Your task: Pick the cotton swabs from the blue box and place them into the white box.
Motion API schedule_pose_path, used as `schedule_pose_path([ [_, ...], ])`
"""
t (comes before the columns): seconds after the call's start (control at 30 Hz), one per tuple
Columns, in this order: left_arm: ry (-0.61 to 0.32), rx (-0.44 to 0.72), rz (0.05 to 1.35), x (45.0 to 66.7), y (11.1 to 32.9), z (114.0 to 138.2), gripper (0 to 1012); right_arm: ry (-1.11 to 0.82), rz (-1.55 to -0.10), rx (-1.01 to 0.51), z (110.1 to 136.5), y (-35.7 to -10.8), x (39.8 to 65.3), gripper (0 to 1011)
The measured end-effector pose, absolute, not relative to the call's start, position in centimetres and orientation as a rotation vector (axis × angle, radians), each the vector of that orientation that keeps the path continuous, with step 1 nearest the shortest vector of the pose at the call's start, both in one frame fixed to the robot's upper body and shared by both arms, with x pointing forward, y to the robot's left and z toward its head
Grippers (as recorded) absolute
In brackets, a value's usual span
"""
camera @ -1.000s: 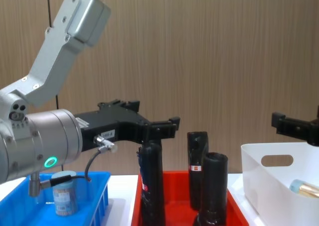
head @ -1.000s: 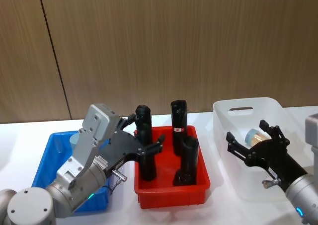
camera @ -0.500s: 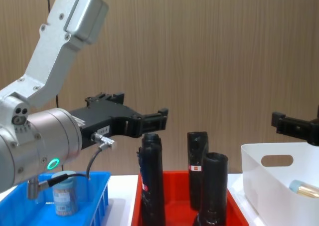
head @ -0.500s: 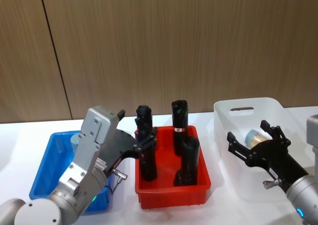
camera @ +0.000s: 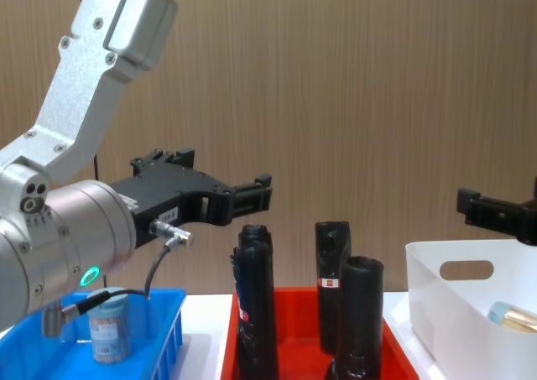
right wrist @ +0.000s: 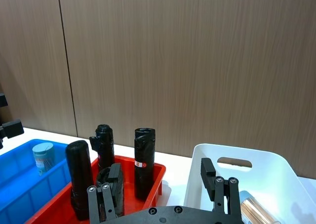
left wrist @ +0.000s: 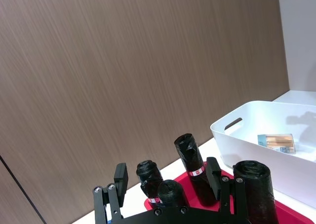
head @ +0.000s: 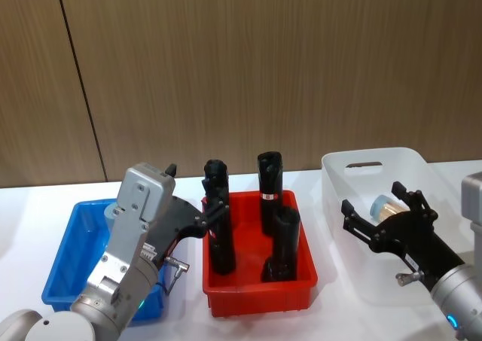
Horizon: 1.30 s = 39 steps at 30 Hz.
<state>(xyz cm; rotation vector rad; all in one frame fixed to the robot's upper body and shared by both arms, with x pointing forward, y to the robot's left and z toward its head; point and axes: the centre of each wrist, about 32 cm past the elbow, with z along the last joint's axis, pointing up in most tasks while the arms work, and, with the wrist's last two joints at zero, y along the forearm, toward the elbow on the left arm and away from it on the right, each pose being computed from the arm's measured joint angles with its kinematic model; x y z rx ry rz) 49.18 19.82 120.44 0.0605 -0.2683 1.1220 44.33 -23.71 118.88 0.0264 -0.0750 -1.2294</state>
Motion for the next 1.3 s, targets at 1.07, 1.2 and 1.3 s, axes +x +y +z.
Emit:
schedule_pose_path([
  [1.07, -0.268, 0.061, 1.124, 49.2, 19.8, 120.4, 1004, 0.025, -1.114, -0.039, 119.2, -24.2, 46.3, 1002],
  [1.2, -0.267, 0.061, 1.124, 49.2, 19.8, 120.4, 1004, 0.049, -1.084, -0.058, 119.1, -24.3, 47.0, 1002],
  [1.3, -0.267, 0.061, 1.124, 49.2, 19.8, 120.4, 1004, 0.069, -1.056, -0.072, 119.0, -24.3, 47.6, 1002],
])
